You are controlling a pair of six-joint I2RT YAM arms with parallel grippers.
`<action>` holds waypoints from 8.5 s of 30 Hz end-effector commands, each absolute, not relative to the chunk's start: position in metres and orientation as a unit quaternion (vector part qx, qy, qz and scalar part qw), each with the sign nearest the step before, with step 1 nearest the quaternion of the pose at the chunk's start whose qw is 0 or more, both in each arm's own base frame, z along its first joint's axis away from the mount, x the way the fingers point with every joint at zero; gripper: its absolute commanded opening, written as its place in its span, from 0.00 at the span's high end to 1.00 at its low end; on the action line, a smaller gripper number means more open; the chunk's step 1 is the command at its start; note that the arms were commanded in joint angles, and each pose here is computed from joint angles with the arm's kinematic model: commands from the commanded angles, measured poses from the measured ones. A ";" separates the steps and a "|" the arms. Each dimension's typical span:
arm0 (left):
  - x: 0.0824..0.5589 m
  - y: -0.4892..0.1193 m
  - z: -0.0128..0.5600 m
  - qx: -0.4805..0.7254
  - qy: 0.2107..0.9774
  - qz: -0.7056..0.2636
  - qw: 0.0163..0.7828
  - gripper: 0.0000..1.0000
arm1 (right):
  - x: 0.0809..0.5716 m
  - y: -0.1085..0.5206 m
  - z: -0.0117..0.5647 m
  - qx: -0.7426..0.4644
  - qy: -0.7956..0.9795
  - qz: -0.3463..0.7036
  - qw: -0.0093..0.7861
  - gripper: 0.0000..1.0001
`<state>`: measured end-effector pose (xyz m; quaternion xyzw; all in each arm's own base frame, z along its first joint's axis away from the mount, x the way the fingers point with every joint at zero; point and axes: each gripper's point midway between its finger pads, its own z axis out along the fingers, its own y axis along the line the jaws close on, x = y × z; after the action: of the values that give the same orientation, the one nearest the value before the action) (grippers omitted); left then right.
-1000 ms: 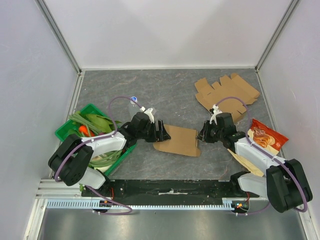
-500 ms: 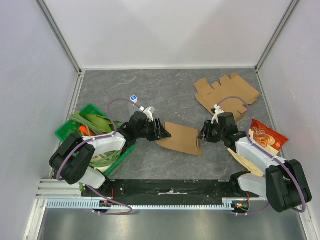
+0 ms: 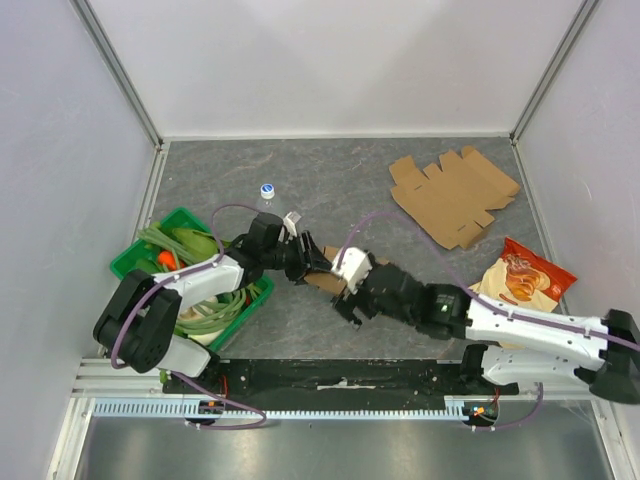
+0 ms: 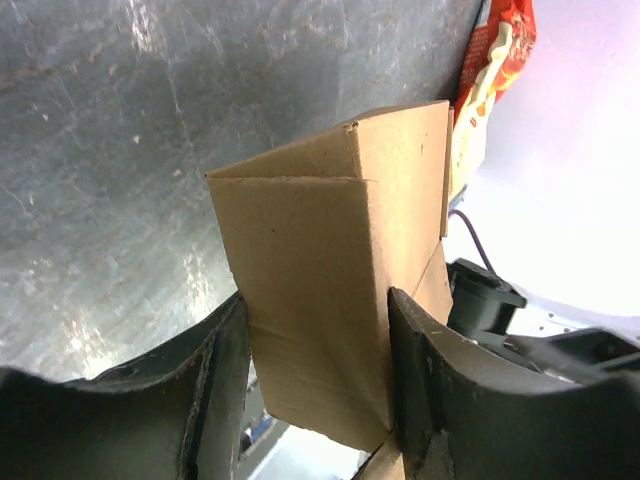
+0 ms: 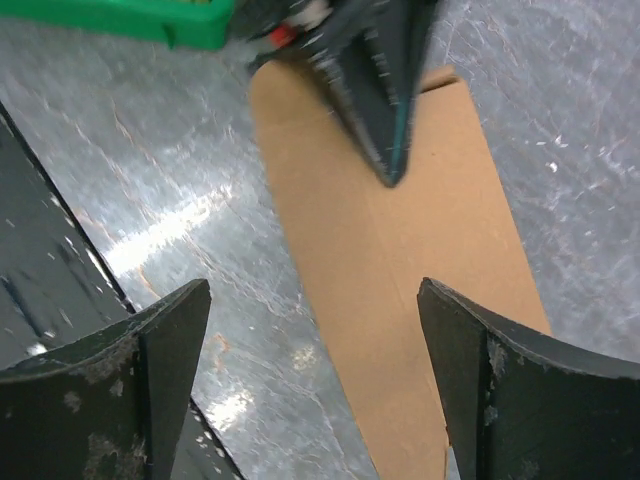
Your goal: Fold the paper box
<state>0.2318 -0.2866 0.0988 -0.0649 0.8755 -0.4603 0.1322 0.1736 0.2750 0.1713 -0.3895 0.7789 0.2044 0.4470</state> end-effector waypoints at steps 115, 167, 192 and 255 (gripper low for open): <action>0.196 -0.304 0.115 -0.117 0.825 -0.507 0.219 0.35 | 0.243 0.160 0.034 -0.067 0.922 0.281 0.258 0.72; 0.129 -0.267 0.195 -0.206 0.792 -0.572 -0.060 0.42 | 0.153 0.292 0.219 -0.520 0.545 -0.105 0.649 0.03; 0.129 -0.266 0.207 -0.203 0.789 -0.576 -0.061 0.45 | 0.147 0.299 0.204 -0.531 0.554 -0.054 0.639 0.10; 0.212 -0.278 0.179 0.251 0.750 -0.358 0.496 0.38 | 0.159 0.271 0.092 -0.552 0.785 0.177 0.220 0.48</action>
<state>0.2021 -0.2621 0.1597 0.2268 0.7838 -0.3447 0.4641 0.1622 0.2655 0.0914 -0.5521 0.7847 0.1607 0.2315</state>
